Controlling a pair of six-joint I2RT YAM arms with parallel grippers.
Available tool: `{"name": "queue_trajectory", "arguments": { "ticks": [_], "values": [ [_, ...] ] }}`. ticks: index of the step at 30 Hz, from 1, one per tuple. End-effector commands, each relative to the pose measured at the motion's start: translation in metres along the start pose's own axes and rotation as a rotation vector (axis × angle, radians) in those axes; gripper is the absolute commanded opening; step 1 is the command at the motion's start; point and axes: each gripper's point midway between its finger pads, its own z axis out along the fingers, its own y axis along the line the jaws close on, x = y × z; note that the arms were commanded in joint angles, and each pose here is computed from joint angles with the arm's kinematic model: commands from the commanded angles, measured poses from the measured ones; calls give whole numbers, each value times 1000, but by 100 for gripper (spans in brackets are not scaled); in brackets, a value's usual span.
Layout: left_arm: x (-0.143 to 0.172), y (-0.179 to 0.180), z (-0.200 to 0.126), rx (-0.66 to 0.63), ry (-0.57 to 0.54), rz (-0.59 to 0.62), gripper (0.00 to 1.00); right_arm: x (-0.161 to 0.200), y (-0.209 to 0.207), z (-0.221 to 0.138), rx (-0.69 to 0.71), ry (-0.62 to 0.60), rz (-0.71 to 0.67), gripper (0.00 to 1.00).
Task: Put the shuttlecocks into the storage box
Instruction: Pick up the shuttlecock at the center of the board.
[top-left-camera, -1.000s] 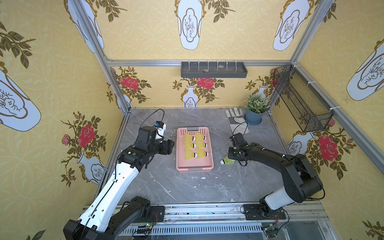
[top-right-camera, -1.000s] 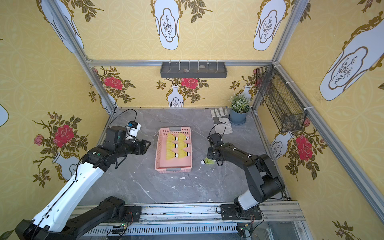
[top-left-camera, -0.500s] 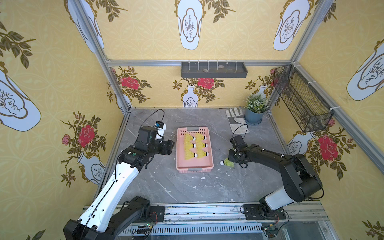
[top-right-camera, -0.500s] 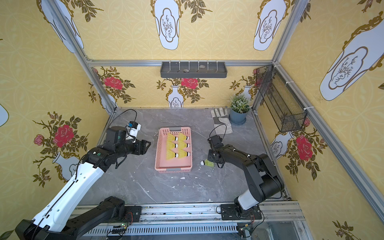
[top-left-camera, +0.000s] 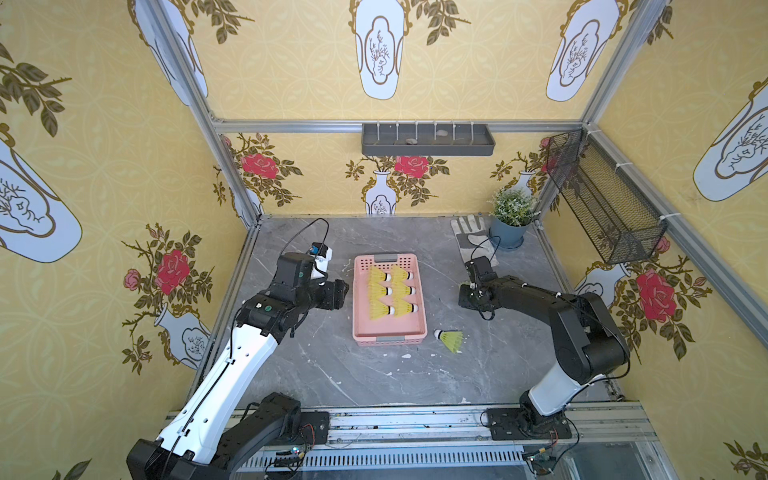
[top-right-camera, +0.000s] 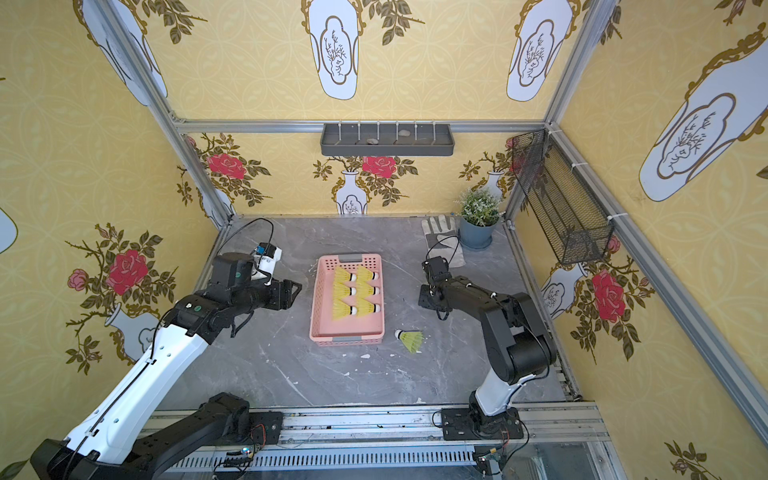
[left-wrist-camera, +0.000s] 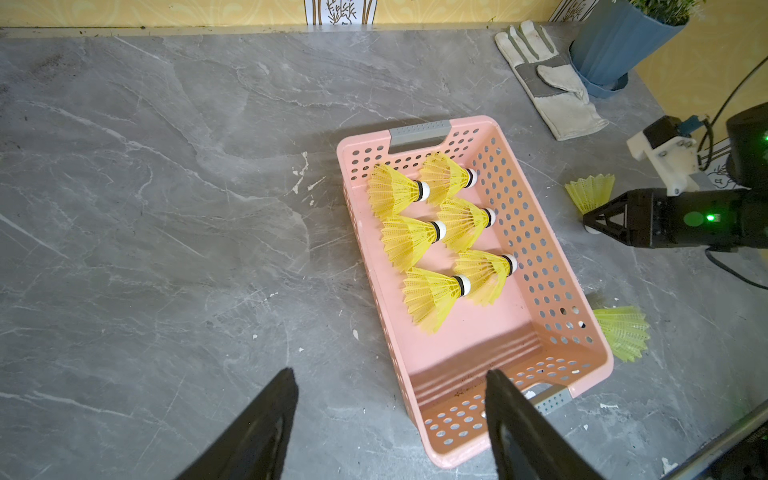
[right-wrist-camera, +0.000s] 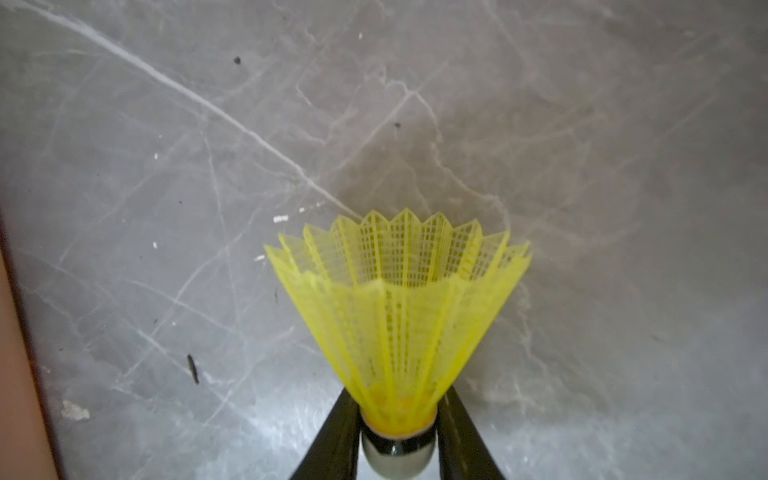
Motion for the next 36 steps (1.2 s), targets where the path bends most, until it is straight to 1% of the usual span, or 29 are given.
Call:
{"name": "queue_trajectory", "arguments": {
  "ticks": [1,3,7,9,11,14,17,20,21,23,27,32,36],
  "values": [
    [3,2,1,-6,6,7,73,1,8,4,-32,26,-42,32],
    [4,2,1,-7,7,7,73,3,8,6,-33,23,-34,34],
    [4,1,1,-4,8,6,73,4,4,9,-22,16,-22,40],
    [4,1,1,-2,10,7,73,3,5,11,-23,13,-17,40],
    [4,1,2,-1,11,7,73,2,4,12,-20,8,-13,37],
    [4,1,2,-1,11,6,73,-1,3,10,-10,-7,-12,27],
    [4,0,1,2,9,6,73,-7,10,-2,-18,-49,-52,25],
    [2,-5,1,33,5,5,73,-16,26,-22,-39,-101,-146,24],
    [1,-10,0,61,3,-8,73,-18,31,-28,-50,-112,-177,23],
    [-4,-30,-2,175,-15,-16,73,-23,46,-44,-91,-137,-239,21],
    [-17,-60,-3,356,-42,-40,72,-29,87,-85,-227,-206,-396,23],
    [-30,-87,-1,520,-38,-34,70,-25,132,-130,-390,-235,-563,25],
    [-38,-103,-1,595,-31,13,67,-14,161,-156,-519,-224,-662,25]
  ]
}}
